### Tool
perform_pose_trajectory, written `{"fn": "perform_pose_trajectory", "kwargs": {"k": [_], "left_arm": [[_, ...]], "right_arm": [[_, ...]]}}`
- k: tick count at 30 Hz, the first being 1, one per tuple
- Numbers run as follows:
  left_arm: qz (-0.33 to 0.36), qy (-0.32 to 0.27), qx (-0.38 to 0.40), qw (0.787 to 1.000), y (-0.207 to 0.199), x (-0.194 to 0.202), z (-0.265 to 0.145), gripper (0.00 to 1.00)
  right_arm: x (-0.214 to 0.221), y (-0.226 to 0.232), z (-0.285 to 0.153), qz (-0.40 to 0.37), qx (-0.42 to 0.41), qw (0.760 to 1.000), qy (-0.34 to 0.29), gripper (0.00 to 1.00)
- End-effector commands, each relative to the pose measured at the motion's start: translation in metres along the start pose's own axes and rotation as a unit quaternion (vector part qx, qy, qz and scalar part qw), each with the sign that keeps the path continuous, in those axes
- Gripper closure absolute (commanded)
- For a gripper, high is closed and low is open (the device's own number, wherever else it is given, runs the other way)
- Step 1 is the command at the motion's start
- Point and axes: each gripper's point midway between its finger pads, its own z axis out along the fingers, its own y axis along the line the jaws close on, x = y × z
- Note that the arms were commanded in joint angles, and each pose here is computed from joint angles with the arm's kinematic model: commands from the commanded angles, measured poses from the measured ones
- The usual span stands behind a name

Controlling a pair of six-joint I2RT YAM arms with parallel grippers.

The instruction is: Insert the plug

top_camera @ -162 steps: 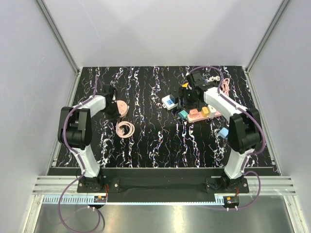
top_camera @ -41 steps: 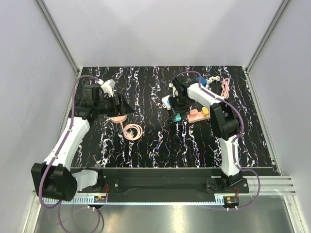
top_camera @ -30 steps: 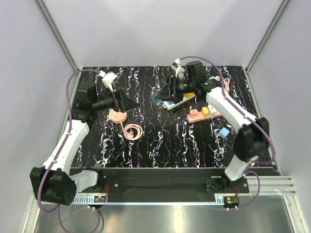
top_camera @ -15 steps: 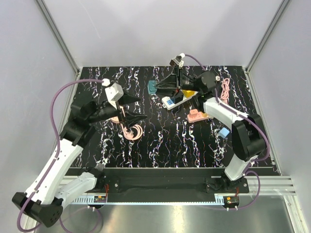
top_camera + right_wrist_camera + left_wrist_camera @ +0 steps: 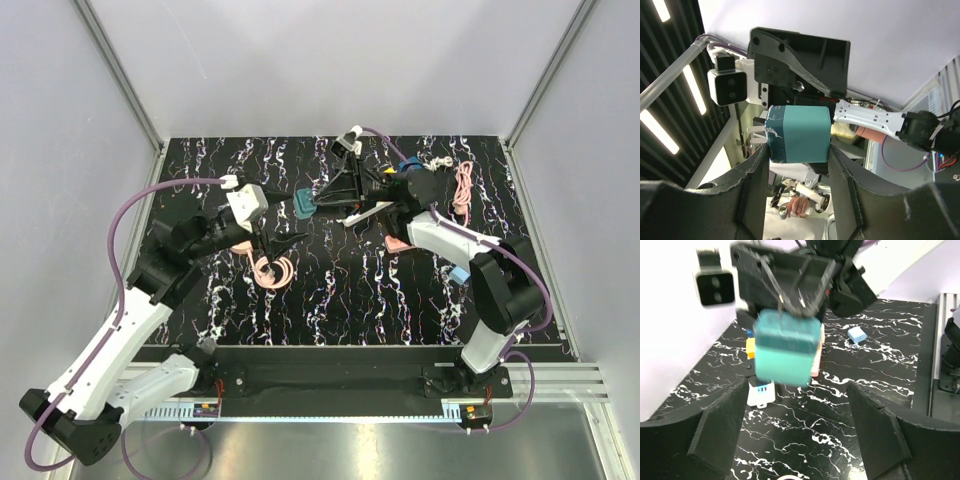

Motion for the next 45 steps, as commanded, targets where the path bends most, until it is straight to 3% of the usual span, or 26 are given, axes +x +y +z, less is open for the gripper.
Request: {"fn": "perform_pose_trajectory", "kwargs": {"k": [1,5,9,12,15,16,18,19,20,21,23,24,26,27,33,45], "left_arm": [[0.054,-0.046,-0.028,0.997,0.008,-0.030,-0.005,0.17],[0.055,-0.046,-0.022,0.997,0.004,-0.027,-0.004,0.19],[0.061,-0.047,-0.011,0.997,-0.003,-0.024,-0.006,0.30],[0.057,-0.043,0.003,0.997,-0.008,-0.017,-0.004,0.33],[0.056,-0.043,0.012,0.997,-0.012,-0.014,-0.004,0.49],[0.056,-0.042,0.013,0.997,-0.012,-0.014,-0.004,0.65],[0.056,-0.044,0.013,0.997,-0.013,-0.015,-0.005,0.79],[0.054,-0.044,0.013,0.997,-0.014,-0.015,-0.005,0.85],[0.053,-0.044,0.012,0.998,-0.014,-0.016,-0.006,0.96],[0.051,-0.040,0.005,0.998,-0.011,-0.017,-0.007,1.00],[0.036,-0.014,-0.001,0.999,-0.011,-0.006,-0.009,1.00],[0.032,-0.004,-0.014,0.999,-0.007,-0.002,-0.011,1.00],[0.016,0.026,-0.023,0.999,-0.007,0.014,-0.015,1.00],[0.008,0.041,-0.039,0.998,-0.003,0.023,-0.017,1.00],[-0.024,0.100,-0.060,0.993,-0.004,0.057,-0.027,1.00],[-0.040,0.133,-0.056,0.989,-0.003,0.071,-0.025,1.00]], "right_arm": [[0.014,0.015,0.004,-0.030,-0.024,0.999,0.009,1.00],[0.020,0.014,0.011,-0.028,-0.028,0.999,0.019,1.00],[0.025,0.008,0.018,-0.019,-0.029,0.999,0.025,1.00],[0.025,0.006,0.019,-0.014,-0.031,0.999,0.023,1.00],[0.028,0.009,0.022,-0.018,-0.036,0.999,0.030,0.97],[0.028,0.008,0.021,-0.018,-0.035,0.999,0.030,0.90],[0.029,0.005,0.020,-0.013,-0.030,0.999,0.031,0.75],[0.030,0.003,0.020,-0.011,-0.025,0.999,0.034,0.57],[0.031,0.001,0.019,-0.009,-0.019,0.999,0.036,0.49],[0.029,-0.006,0.019,-0.006,-0.006,0.999,0.033,0.44],[0.028,-0.009,0.016,-0.010,0.013,0.999,0.027,0.33],[0.026,-0.016,0.015,-0.040,0.025,0.999,0.024,0.31],[0.020,-0.026,0.011,-0.020,0.071,0.997,0.006,0.29],[0.018,-0.044,0.006,-0.017,0.110,0.994,0.000,0.28],[0.007,-0.050,-0.004,-0.092,0.234,0.967,-0.029,0.29],[0.014,-0.072,0.010,-0.123,0.307,0.944,-0.007,0.35]]}}
